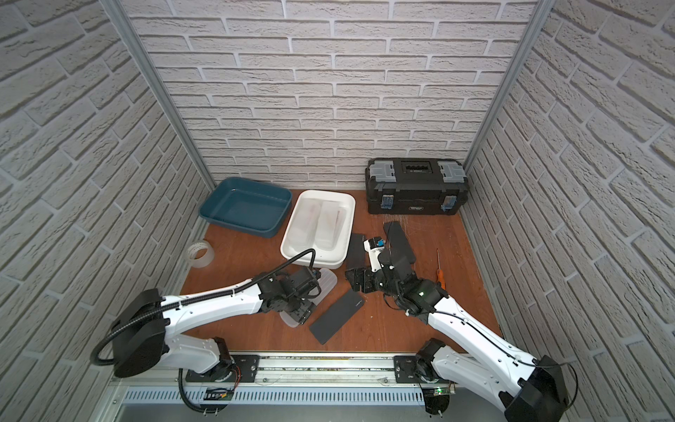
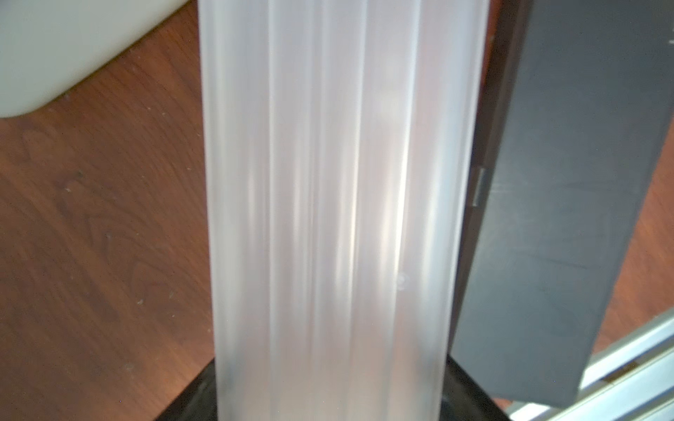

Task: Place the pencil cases by color into the storage box
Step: Pick up the pencil case from the center of the board, then place the pencil case at the storage box.

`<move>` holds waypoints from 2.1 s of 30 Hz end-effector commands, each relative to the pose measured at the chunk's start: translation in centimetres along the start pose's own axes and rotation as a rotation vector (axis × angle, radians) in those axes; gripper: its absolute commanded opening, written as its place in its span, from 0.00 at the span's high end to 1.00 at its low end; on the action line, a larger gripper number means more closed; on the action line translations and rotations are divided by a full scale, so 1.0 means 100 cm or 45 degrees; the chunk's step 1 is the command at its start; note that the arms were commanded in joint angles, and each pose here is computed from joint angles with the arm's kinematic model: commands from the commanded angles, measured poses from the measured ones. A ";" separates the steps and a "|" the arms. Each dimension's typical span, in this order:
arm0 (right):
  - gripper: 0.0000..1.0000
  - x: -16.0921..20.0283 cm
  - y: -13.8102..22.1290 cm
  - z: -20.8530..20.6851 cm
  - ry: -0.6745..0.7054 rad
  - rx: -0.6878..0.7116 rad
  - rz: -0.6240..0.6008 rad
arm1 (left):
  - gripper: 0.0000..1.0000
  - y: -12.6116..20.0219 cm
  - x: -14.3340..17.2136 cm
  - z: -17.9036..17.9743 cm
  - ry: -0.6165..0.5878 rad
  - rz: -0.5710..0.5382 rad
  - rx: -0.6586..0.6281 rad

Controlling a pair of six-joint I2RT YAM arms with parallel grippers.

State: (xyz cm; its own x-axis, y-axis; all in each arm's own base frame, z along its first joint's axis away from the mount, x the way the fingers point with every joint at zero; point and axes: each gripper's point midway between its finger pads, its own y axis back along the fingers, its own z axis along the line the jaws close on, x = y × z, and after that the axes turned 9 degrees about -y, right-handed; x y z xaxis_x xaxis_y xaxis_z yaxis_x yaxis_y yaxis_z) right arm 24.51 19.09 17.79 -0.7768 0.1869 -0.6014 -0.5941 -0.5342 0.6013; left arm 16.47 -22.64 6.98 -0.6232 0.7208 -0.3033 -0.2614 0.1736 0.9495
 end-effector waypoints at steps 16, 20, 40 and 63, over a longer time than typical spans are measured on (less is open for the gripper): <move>0.16 -0.011 0.009 -0.001 0.027 0.020 -0.072 | 0.30 0.058 -0.040 0.001 0.009 -0.247 0.036; 0.16 -0.012 0.014 -0.004 0.040 0.036 -0.087 | 0.31 0.066 -0.053 0.004 0.016 -0.247 0.030; 0.16 -0.010 0.026 -0.013 0.088 0.074 -0.136 | 0.27 0.069 -0.135 0.110 0.369 -0.252 0.051; 0.16 -0.007 0.028 -0.013 0.116 0.052 -0.155 | 0.26 0.035 -0.208 0.179 0.617 -0.241 0.143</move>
State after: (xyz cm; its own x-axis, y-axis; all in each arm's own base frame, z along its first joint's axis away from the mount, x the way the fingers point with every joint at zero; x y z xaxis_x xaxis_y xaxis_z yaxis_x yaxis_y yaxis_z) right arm 23.45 16.47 18.75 -0.7065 0.1629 -0.6887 -0.6678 -0.4755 0.5726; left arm 41.72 -24.06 17.02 -0.8422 0.3115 -0.4401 -0.3441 0.3178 0.8835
